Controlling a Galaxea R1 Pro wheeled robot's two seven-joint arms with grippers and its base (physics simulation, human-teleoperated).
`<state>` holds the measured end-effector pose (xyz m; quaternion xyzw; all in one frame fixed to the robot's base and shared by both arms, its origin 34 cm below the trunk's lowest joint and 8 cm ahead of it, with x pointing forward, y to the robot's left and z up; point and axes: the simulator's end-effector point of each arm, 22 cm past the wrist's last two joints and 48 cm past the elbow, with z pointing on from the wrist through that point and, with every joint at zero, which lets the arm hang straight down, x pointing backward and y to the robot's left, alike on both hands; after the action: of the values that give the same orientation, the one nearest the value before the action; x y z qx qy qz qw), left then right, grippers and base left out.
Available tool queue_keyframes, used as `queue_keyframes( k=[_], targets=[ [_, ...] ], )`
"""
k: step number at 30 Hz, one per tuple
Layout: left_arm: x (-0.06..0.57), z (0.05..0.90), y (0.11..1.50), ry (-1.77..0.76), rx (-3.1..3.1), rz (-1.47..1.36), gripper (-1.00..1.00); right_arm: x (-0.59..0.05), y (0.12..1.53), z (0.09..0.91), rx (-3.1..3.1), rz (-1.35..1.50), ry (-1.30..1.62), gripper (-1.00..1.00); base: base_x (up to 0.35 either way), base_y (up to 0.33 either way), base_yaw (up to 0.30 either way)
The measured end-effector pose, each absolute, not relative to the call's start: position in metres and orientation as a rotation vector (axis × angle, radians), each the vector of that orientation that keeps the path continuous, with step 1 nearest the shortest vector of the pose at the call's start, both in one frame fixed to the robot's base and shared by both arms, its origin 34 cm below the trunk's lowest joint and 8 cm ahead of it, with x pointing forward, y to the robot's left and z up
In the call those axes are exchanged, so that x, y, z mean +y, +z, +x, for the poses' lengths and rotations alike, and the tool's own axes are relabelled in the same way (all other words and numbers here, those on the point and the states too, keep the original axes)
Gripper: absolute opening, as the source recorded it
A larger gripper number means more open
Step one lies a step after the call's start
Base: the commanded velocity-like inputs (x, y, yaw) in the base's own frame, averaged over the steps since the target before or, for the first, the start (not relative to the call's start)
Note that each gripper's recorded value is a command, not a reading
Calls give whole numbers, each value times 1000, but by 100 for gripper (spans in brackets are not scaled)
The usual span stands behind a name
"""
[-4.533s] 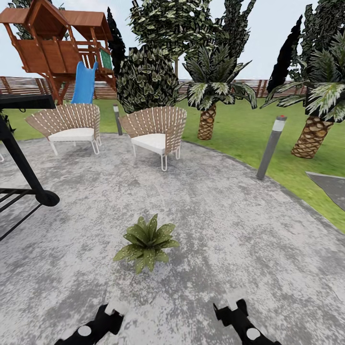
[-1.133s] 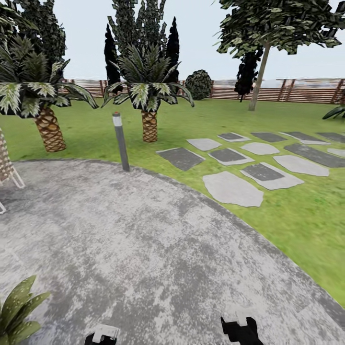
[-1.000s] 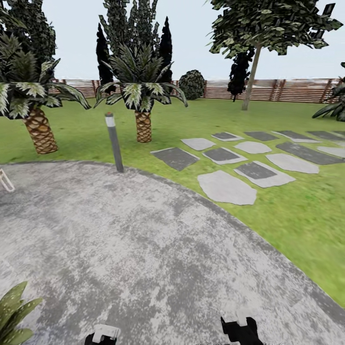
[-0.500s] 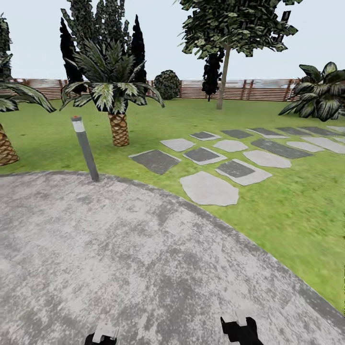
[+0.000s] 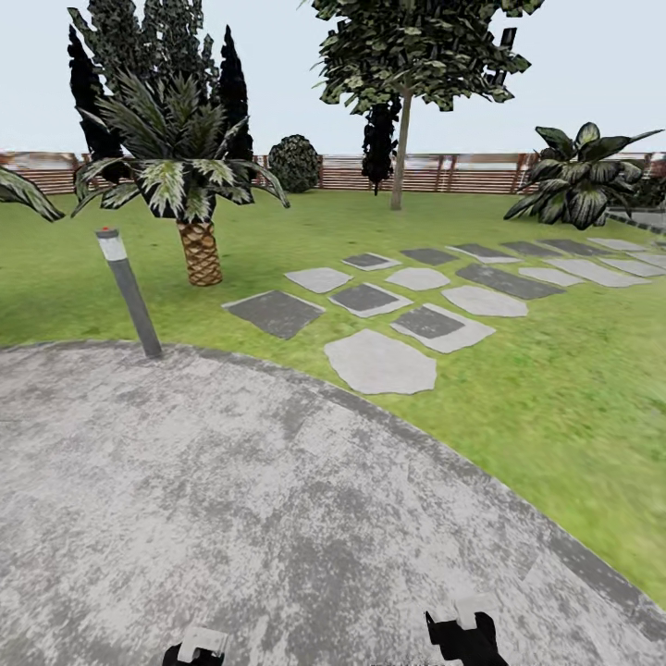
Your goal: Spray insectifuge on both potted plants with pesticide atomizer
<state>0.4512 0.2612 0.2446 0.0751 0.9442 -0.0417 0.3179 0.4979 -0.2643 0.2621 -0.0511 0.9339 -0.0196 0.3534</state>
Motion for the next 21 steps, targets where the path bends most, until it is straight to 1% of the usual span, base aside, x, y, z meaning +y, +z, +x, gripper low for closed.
queue_keyframes(
  k=[2,5,11,14,21],
  targets=[
    [261,451,244,-109,2485,198,-100,-264,262,498,2415,-132,-51,100,-87,0,-264],
    [261,451,244,-110,2485,198,-100,-264,262,498,2416,-132,-50,100,-271,69,-264],
    [261,451,244,-110,2485,198,-100,-264,262,498,2416,-132,-50,100,-252,174,-264],
    [261,451,244,-109,2485,198,-100,-264,262,498,2415,-132,-50,100,-83,73,-264],
    [261,451,245,-110,2485,198,-100,-264,262,498,2415,-132,-51,100,-9,8,-264]
  ],
)
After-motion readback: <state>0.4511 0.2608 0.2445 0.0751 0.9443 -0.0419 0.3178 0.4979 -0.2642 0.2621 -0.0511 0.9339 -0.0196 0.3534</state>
